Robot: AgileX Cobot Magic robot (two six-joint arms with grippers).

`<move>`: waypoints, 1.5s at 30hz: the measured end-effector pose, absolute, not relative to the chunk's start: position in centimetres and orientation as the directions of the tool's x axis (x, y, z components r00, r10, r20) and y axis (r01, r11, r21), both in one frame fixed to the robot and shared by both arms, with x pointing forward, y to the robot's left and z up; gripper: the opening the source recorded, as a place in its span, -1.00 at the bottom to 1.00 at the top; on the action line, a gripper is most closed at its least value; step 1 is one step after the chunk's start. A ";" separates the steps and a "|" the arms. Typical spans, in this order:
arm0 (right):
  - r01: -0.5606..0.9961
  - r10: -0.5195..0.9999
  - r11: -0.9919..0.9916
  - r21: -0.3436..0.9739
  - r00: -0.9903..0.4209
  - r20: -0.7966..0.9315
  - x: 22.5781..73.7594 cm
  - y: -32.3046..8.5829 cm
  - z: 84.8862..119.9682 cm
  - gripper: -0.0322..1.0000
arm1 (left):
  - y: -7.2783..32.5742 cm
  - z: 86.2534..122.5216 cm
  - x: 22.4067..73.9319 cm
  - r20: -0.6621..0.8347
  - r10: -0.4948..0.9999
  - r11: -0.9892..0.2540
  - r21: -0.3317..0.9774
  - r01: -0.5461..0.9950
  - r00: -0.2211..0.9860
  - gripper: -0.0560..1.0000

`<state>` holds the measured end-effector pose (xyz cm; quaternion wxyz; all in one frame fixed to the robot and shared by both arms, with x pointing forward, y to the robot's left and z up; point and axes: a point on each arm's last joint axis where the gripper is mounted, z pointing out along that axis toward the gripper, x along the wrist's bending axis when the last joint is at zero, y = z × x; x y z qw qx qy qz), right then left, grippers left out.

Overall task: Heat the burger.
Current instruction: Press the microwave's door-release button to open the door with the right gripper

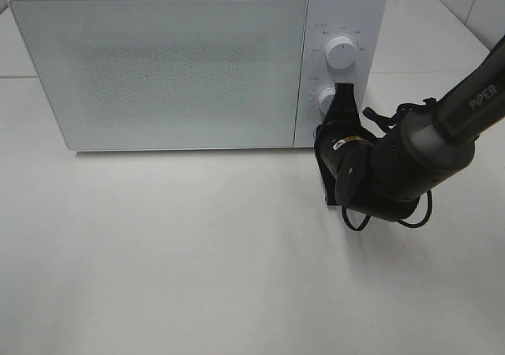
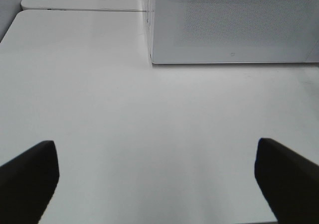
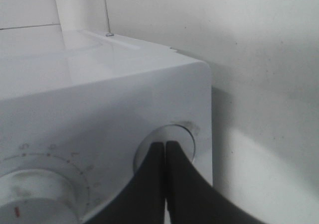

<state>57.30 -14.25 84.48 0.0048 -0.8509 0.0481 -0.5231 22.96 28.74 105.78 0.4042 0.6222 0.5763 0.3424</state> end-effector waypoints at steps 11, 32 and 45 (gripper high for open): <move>-0.116 -0.121 -0.990 -0.077 0.442 0.889 58.1 -13.8 84.2 -0.91 | 28.7 105.8 23.0 -0.040 0.994 -0.009 0.898 0.440 0.101 0.98; -0.130 -0.074 -0.991 -0.020 0.422 0.904 59.1 -13.3 83.9 -0.91 | 28.7 105.8 23.0 -0.039 0.994 -0.009 0.898 0.440 0.101 0.98; -0.124 -0.076 -0.992 -0.023 0.444 0.893 59.1 -13.2 83.8 -0.91 | 28.7 105.8 23.0 -0.039 0.994 -0.009 0.898 0.440 0.101 0.98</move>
